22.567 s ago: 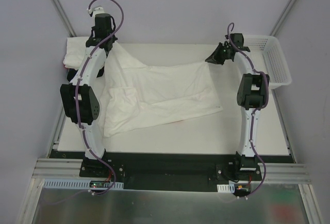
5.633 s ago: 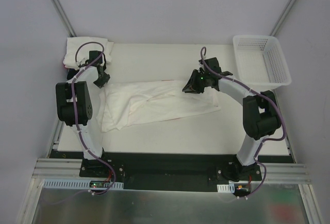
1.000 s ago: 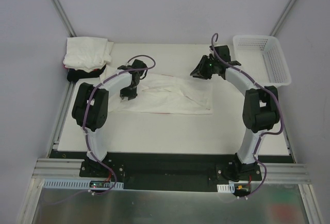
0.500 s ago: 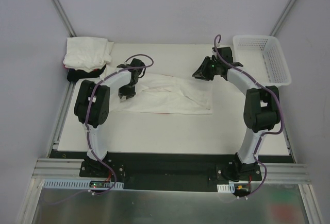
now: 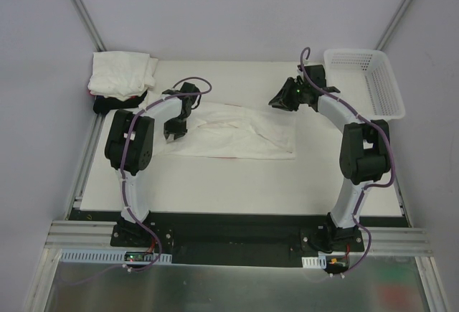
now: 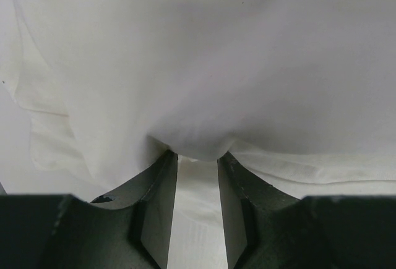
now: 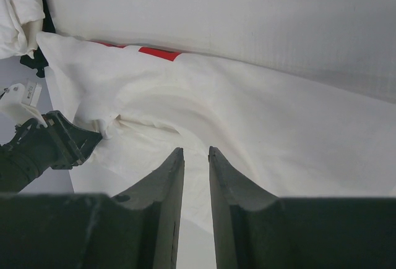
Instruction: Fold and stack the t-shirts
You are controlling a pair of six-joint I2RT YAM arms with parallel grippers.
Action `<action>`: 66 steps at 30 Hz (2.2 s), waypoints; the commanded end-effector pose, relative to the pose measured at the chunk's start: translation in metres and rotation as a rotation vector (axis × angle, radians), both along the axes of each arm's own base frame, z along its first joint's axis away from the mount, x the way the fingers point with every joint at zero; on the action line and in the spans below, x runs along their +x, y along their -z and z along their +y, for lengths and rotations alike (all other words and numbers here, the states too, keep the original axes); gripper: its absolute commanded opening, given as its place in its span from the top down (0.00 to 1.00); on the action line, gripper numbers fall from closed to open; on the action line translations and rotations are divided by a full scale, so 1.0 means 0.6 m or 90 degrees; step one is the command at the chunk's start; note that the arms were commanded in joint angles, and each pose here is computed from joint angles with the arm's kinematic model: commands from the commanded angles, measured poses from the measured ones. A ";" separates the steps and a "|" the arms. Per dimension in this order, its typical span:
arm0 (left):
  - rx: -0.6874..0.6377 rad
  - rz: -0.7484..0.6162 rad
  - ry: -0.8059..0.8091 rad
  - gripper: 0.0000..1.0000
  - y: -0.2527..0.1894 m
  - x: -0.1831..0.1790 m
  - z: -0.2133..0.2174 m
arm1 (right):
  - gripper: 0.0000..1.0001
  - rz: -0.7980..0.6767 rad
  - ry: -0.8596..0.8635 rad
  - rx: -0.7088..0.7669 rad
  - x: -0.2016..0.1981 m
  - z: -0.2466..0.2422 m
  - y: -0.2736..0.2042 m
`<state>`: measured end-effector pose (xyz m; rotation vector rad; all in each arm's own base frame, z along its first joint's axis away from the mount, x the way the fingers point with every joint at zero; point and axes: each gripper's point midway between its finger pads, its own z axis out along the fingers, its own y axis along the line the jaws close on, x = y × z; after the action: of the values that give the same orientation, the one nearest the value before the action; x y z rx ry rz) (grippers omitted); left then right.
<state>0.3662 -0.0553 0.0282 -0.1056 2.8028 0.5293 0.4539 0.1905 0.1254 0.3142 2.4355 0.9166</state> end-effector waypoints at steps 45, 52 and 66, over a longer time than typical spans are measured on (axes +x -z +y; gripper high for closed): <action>0.016 0.029 0.028 0.73 0.012 0.013 -0.008 | 0.75 -0.040 0.008 0.035 0.004 -0.009 -0.039; 0.012 0.033 0.022 0.86 0.017 0.008 -0.009 | 0.76 -0.035 0.012 0.036 0.004 -0.012 -0.035; 0.010 0.019 0.018 1.00 0.008 0.017 -0.011 | 0.78 -0.034 0.015 0.037 0.003 -0.015 -0.032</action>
<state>0.3757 -0.0644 0.0211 -0.0451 2.8170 0.5390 0.4526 0.1810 0.1155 0.3676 2.4354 0.9332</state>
